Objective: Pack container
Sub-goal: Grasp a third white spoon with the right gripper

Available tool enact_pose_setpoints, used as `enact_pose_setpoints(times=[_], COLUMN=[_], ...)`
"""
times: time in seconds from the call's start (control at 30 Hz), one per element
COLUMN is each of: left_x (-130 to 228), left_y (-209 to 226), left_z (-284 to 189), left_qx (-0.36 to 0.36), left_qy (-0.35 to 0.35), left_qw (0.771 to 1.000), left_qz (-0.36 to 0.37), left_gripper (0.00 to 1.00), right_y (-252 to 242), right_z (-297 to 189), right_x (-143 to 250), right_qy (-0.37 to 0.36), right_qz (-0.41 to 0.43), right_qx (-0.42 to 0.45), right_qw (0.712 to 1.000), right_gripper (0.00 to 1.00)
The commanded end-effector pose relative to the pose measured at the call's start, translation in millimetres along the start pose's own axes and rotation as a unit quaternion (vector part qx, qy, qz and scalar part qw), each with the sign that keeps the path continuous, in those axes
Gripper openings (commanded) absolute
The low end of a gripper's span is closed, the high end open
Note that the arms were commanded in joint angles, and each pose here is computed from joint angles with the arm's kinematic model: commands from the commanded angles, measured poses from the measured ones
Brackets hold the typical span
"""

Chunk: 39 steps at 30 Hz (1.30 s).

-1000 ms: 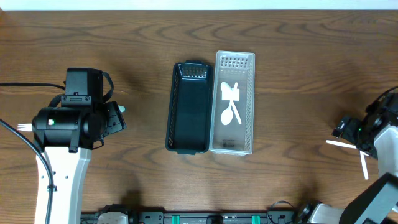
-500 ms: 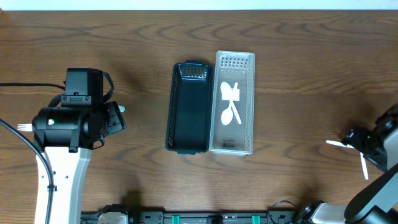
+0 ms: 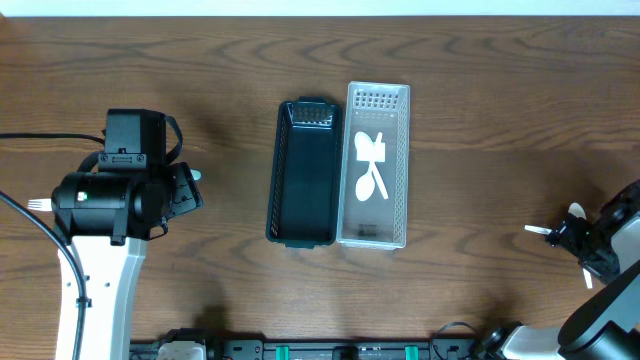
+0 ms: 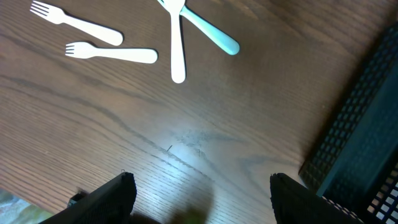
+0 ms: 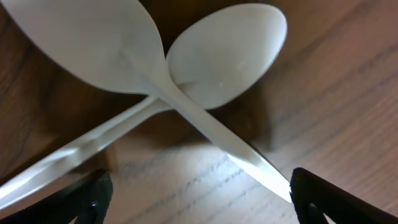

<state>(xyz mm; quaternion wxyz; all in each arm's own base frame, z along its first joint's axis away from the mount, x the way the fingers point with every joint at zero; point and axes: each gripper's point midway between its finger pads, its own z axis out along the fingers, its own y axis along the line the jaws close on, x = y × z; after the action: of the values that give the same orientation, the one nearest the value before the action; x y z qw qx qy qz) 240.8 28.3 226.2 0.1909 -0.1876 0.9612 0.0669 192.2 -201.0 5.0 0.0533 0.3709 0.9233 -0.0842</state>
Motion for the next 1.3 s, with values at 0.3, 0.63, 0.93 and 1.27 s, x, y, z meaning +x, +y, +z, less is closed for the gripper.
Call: enact_pose_setpoints(times=[0.3,0.63,0.93,1.27], left_x=[-5,-6,-5,-5], left_y=[3,2,3,2], left_z=[-4,-4,-4,-4], left_qx=[-0.004,-0.004,-0.004,-0.004], left_qy=[-0.009,-0.009,-0.008,-0.008], left_qw=[1.0,1.0,1.0,1.0], left_qz=[-0.005,-0.005,-0.005,-0.005], left_gripper=[0.72,0.72,0.72,0.72], right_y=[6,16,20,23], right_z=[32,38,38,38], right_x=[12,7,7,7], right_qy=[0.043,0.034,0.034,0.033], right_qz=[-0.043,-0.058,-0.057,-0.049], right_qx=[-0.013,-0.041,-0.051,-0.058], right_qw=[0.998,0.997,0.997,0.997], right_gripper=[0.91,0.79,0.42,0.15])
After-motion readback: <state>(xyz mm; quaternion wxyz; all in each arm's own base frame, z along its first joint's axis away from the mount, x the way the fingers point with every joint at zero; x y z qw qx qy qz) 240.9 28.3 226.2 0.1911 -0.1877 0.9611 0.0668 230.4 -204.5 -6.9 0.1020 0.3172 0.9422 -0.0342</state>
